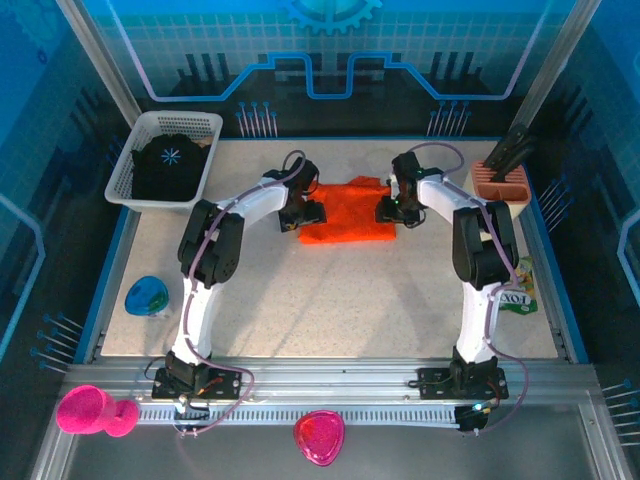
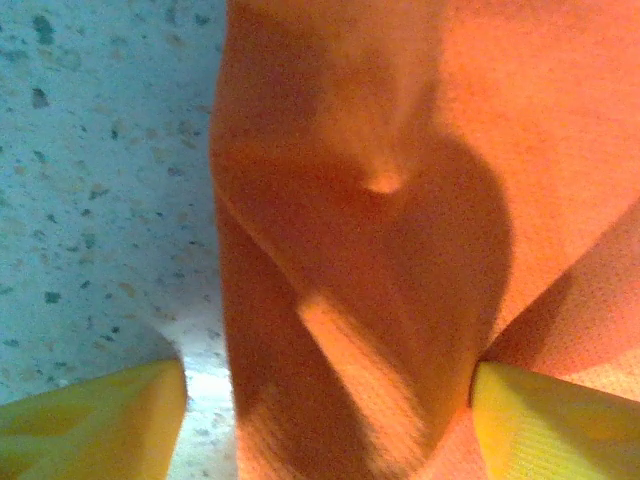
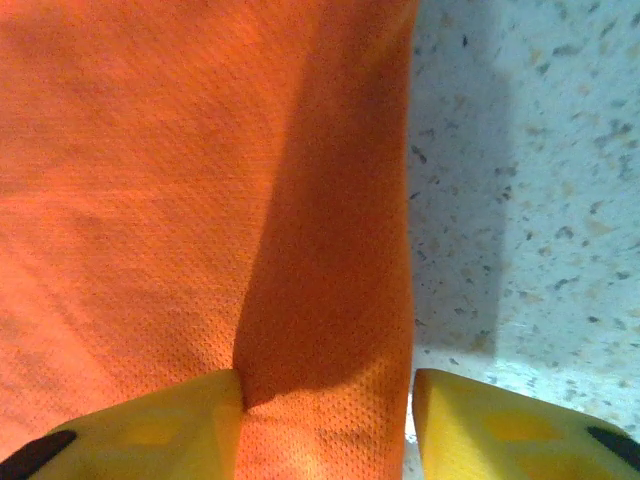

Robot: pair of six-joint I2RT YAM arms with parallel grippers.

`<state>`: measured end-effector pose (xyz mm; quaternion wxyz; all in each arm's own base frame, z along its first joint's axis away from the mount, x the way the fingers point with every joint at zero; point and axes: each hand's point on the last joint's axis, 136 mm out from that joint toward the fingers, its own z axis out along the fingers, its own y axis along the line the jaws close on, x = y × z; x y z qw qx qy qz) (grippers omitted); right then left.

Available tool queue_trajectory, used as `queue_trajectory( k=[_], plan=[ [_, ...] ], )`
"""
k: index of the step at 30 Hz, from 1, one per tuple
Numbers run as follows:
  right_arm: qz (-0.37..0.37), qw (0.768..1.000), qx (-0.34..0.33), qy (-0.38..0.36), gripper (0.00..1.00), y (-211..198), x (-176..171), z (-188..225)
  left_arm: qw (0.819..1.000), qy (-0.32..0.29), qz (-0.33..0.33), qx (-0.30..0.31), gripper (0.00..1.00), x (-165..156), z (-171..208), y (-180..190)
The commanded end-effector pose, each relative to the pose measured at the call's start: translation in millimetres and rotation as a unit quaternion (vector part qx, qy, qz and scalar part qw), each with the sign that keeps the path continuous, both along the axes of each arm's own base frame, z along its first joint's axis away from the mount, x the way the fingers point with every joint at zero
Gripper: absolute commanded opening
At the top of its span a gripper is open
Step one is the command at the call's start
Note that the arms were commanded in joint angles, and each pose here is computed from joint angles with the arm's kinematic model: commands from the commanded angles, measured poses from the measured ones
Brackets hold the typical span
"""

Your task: Fold and stack the t-shirts

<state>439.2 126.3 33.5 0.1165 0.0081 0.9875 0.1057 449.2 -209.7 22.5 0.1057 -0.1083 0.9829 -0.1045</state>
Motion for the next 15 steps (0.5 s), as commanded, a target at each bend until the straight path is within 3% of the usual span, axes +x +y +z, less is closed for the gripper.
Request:
queue_trajectory(
  k=[1, 9, 13, 15],
  plan=[
    [-0.004, 1.0, 0.009, 0.002, 0.46, 4.6, 6.0, -2.8, 1.0, 0.003, 0.002, -0.009, 0.71, 5.2, -8.0, -6.2],
    [0.01, 1.0, 0.007, 0.014, 0.39, 19.5, 2.4, -15.9, 1.0, 0.016, -0.006, 0.007, 0.67, -3.1, -27.0, -6.4],
    [0.015, 1.0, 0.005, 0.022, 0.28, 24.4, 0.1, -22.3, 1.0, 0.024, -0.007, 0.008, 0.48, -5.7, -37.2, -5.9],
    [0.015, 1.0, 0.005, 0.024, 0.19, 25.6, 0.1, -23.2, 1.0, 0.027, -0.008, 0.01, 0.26, -5.7, -40.9, -5.7]
  ],
)
